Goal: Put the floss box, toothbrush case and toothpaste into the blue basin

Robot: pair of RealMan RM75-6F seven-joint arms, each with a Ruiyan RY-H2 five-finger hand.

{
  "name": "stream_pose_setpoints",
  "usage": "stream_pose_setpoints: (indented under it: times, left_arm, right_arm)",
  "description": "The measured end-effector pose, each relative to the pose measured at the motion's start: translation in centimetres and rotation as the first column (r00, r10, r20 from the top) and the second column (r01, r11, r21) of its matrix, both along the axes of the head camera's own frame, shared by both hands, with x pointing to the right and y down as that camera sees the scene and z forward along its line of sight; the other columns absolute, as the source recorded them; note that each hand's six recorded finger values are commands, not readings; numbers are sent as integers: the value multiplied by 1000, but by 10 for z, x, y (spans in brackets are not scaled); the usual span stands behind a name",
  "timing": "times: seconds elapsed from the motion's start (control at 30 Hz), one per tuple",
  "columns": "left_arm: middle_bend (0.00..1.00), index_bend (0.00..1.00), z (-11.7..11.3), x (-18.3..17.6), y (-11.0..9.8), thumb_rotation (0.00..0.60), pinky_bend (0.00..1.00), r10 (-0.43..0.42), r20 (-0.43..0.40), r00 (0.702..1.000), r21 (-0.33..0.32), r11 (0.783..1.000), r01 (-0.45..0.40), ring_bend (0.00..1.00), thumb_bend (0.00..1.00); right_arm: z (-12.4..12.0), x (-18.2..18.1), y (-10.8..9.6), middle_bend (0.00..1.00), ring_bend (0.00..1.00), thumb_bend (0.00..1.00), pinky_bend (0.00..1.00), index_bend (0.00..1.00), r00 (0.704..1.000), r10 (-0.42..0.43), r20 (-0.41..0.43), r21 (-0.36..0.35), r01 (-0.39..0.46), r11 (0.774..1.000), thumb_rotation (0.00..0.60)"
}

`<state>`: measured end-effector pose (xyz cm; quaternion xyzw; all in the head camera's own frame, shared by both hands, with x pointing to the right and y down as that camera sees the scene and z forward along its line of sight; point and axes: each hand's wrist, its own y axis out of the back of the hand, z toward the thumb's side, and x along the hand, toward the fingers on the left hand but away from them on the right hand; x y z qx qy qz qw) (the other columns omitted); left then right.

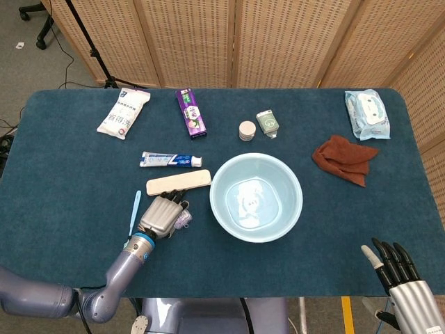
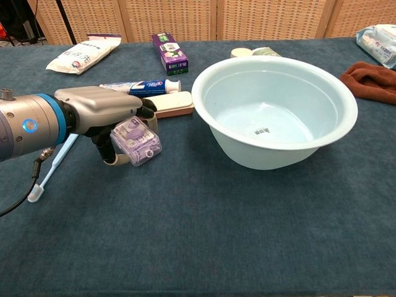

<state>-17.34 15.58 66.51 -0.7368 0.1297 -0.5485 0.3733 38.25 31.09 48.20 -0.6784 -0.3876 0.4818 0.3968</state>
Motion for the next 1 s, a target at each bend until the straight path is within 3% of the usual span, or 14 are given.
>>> stream_pose_setpoints:
  times: [0.23,0.6,1.0]
  left_arm:
    - [256,628,1,-1,1,600,306,3,3,1000,37,999,-3,241,406]
    - [268,642,-10,-8,-7,600,315,-12,0,1000,59,998,12,250,410]
    - [269,642,-53,-26,-39,600,315,-66,-28,997,127,989,69,250,408]
  right_arm:
    - [0,0,0,0,0,131,0,0,1000,1,1,1,-1,1000,600]
    - [0,1,0,0,0,131,0,0,1000,4,0,0,-4,1000,600]
    - [3,-2,2,0,0,131,0,0,1000,-7,-8,-8,7,1000,600]
